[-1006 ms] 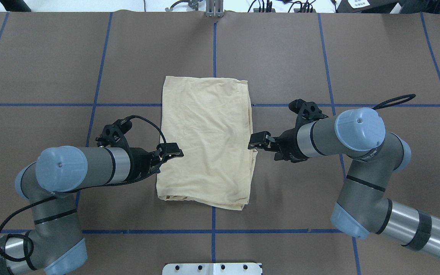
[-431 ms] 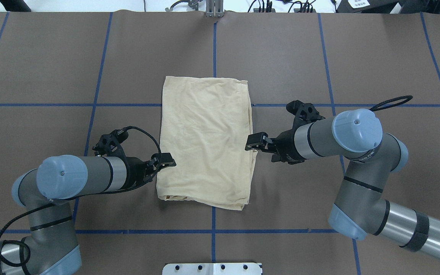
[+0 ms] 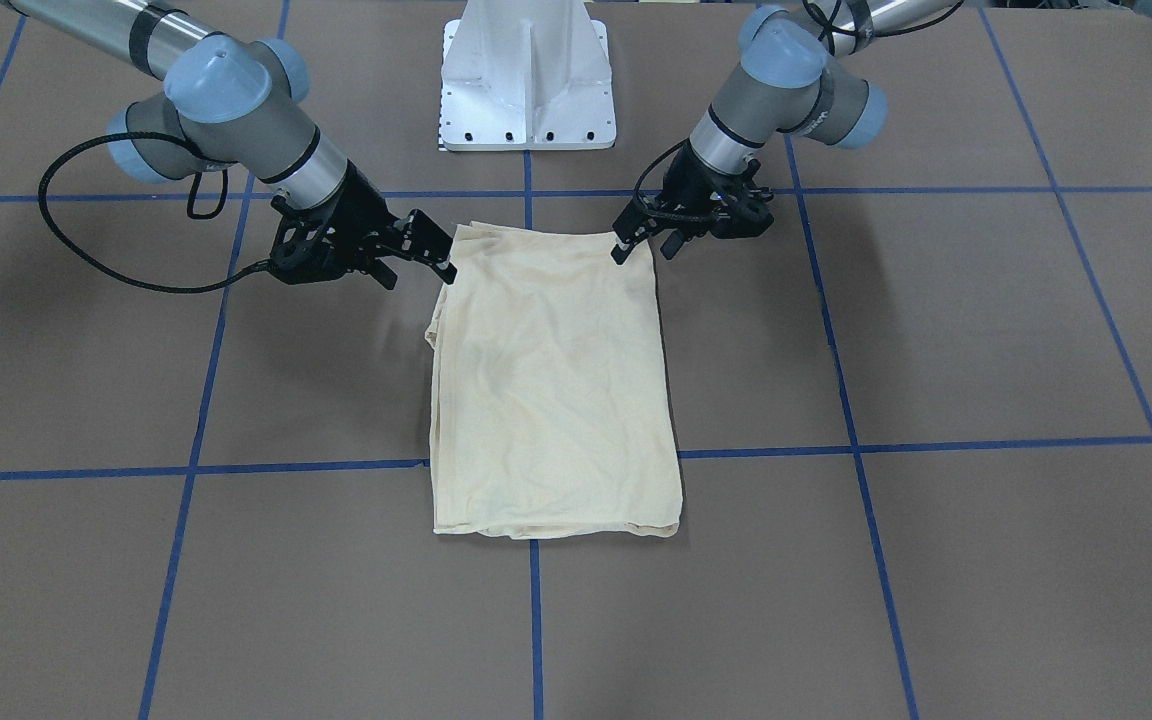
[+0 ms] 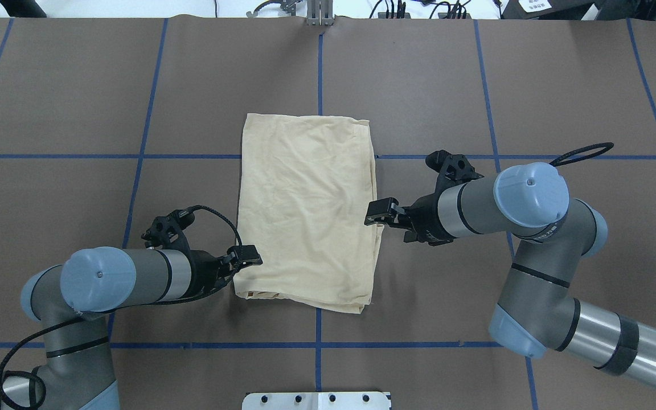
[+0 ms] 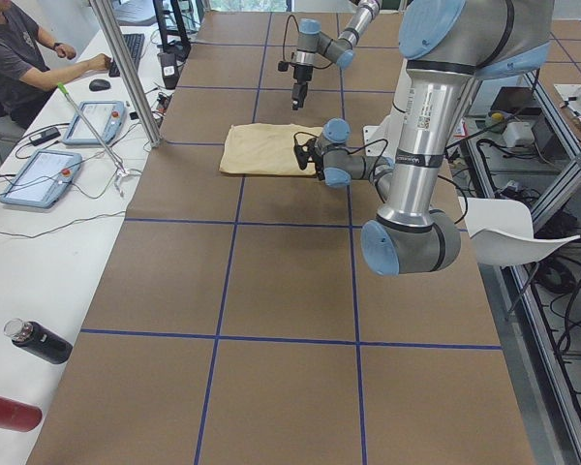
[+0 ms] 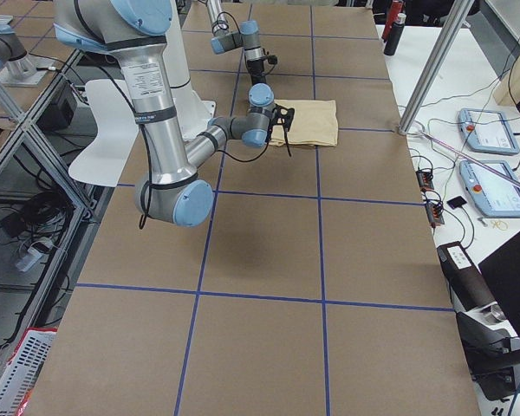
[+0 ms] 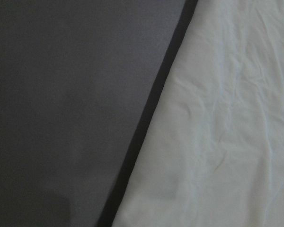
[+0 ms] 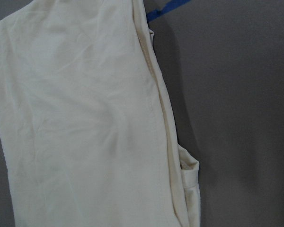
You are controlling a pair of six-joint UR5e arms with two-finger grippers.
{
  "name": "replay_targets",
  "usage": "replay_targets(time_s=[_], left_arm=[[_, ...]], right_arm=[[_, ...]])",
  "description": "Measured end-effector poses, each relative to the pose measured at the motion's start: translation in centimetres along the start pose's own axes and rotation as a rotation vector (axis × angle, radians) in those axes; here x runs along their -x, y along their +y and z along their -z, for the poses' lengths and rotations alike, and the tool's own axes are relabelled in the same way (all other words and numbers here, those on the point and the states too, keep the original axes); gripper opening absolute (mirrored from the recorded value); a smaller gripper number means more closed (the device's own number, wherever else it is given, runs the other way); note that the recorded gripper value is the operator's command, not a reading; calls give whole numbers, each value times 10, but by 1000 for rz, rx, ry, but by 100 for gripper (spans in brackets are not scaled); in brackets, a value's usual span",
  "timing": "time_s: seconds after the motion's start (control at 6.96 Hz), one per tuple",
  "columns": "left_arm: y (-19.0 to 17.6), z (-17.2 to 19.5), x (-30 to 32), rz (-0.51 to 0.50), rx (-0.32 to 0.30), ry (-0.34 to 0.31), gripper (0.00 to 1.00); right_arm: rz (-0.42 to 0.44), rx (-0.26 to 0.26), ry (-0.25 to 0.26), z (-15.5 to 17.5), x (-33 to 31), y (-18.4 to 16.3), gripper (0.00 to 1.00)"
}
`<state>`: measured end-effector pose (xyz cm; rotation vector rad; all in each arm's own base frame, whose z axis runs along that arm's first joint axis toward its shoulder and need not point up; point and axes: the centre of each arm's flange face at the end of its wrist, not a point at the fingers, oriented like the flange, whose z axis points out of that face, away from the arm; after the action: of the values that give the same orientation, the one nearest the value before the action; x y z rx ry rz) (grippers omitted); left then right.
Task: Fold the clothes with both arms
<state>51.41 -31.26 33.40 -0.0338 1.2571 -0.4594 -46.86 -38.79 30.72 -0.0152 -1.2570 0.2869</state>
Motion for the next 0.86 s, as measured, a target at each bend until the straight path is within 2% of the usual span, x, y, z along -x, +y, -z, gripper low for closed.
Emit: replay_targets(time_s=[0.14,0.29,0.72,0.86], left_arm=[[6,-2,1,-2,8,-4,95],[8,-3,2,-2,11,-7,81],[11,-4,2,-4,17,-8,71],[13,-4,0,-5,20,-10,71]], right_arm=[[1,2,0,0,0,0,100],[1,3,-1,1,1,1,100],[3,5,-5,2,2,1,100],[3,5,-6,2,2,1,100]])
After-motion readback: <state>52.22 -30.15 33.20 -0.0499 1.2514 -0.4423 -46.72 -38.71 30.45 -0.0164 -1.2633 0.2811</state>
